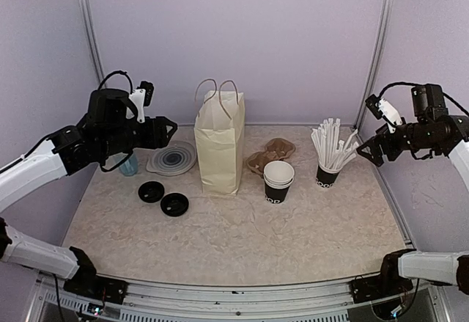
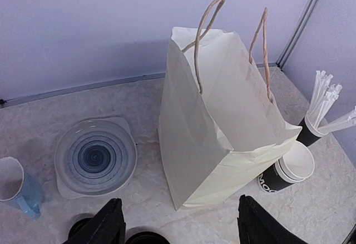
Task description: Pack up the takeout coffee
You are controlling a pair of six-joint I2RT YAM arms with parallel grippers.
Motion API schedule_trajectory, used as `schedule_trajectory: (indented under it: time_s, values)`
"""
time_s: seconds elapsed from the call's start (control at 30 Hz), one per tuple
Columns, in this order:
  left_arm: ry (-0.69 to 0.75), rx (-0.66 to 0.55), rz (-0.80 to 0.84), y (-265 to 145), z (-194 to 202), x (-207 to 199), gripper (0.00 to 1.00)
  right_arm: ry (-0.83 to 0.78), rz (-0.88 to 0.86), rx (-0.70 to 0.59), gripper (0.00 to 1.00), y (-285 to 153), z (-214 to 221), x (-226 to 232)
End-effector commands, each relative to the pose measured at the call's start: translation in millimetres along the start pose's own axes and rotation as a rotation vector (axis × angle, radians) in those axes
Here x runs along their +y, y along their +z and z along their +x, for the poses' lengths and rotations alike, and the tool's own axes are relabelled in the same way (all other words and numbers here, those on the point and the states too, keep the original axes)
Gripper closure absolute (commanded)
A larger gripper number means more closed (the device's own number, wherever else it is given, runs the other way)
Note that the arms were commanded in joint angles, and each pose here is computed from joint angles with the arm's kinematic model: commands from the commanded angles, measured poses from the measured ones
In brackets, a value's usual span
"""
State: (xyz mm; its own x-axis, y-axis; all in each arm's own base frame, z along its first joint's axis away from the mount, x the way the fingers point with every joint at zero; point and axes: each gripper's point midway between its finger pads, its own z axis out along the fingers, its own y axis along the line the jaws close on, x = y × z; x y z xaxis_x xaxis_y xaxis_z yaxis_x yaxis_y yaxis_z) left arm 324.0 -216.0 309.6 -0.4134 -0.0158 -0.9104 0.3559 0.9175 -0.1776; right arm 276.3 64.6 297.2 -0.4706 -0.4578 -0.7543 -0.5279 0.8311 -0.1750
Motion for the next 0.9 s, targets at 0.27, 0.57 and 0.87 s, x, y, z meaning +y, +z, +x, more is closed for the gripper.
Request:
schedule_trajectory:
  time_s: [0.27, 0.57, 0.87]
  values:
    - [0.036, 0.070, 0.180, 11, 20, -39, 0.65, -0.291, -0.375, -0.139, 0.11, 7, -60, 57]
    - [0.063, 0.105, 0.240, 4, 51, -63, 0.75, -0.619, -0.510, -0.005, 0.44, 47, -52, 126]
    - [-0.010, 0.108, 0.356, 33, 74, -108, 0.71, -0.767, -0.581, 0.136, 0.64, 104, -33, 171]
